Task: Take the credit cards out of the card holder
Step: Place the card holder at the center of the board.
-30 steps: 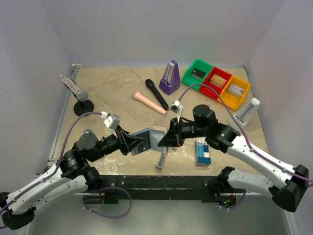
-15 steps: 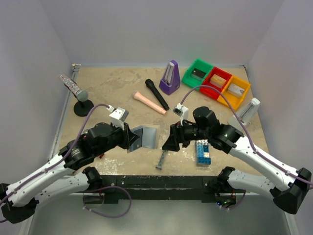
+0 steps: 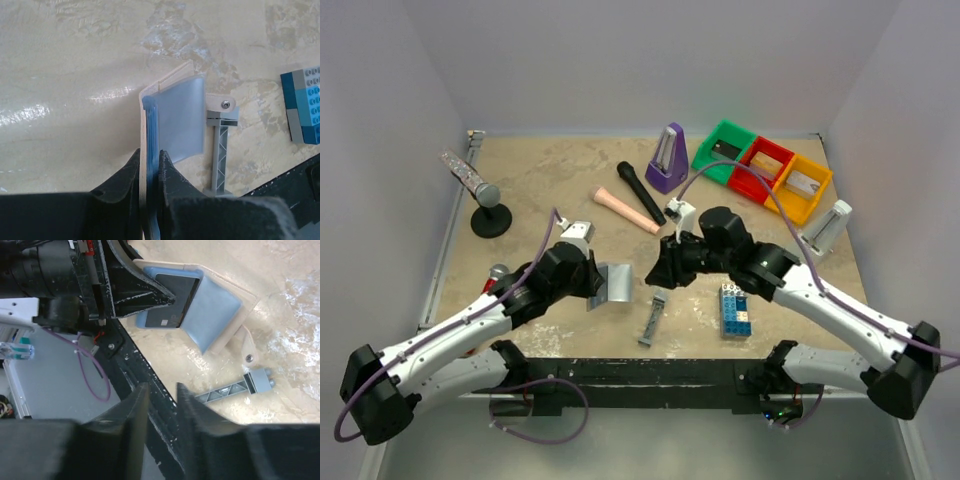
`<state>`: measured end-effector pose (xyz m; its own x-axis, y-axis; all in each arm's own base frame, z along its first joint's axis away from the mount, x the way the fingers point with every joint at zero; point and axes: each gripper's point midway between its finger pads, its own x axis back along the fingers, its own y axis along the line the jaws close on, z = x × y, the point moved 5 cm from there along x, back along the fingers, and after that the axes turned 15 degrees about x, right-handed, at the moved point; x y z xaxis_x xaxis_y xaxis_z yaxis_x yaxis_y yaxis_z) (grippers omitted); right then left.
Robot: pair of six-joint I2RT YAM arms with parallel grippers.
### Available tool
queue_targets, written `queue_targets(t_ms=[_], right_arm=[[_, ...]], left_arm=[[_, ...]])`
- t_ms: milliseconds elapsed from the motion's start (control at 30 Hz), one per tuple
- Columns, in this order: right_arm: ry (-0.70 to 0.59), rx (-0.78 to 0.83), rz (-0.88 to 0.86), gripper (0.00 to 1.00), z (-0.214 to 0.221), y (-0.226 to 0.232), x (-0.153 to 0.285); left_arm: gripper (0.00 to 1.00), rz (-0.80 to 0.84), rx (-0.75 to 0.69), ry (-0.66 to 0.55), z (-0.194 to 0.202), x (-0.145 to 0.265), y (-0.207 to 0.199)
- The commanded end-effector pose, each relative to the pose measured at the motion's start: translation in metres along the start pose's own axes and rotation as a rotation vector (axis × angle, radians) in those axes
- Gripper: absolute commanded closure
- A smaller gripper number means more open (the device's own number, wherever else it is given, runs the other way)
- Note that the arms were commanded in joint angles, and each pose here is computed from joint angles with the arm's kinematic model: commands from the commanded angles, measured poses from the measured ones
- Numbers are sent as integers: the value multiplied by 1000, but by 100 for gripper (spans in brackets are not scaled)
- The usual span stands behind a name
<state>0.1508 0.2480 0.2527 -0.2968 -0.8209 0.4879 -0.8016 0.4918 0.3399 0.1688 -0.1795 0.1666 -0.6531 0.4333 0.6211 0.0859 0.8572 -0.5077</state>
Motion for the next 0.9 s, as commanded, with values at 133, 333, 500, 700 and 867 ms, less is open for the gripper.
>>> queue_targets(t_ms=[133,333,500,700,867], right_arm=[[43,-71,-93,88,2,-13,-73],[95,-96,-113,92,11,-25,-109],[135,-133,-82,94,18,-41,-132],[184,-193,-53,96,30,-66,-150],[200,-240,-41,96,45,-82,-158]], left_arm=[[100,207,164,-49,-3,-32,-9],[100,263,219,-14,-3,-48,-1],[100,230,287,71,3,-65,14],[100,191,328,121,7,-80,25],[98,171,352,159,13,-89,31]])
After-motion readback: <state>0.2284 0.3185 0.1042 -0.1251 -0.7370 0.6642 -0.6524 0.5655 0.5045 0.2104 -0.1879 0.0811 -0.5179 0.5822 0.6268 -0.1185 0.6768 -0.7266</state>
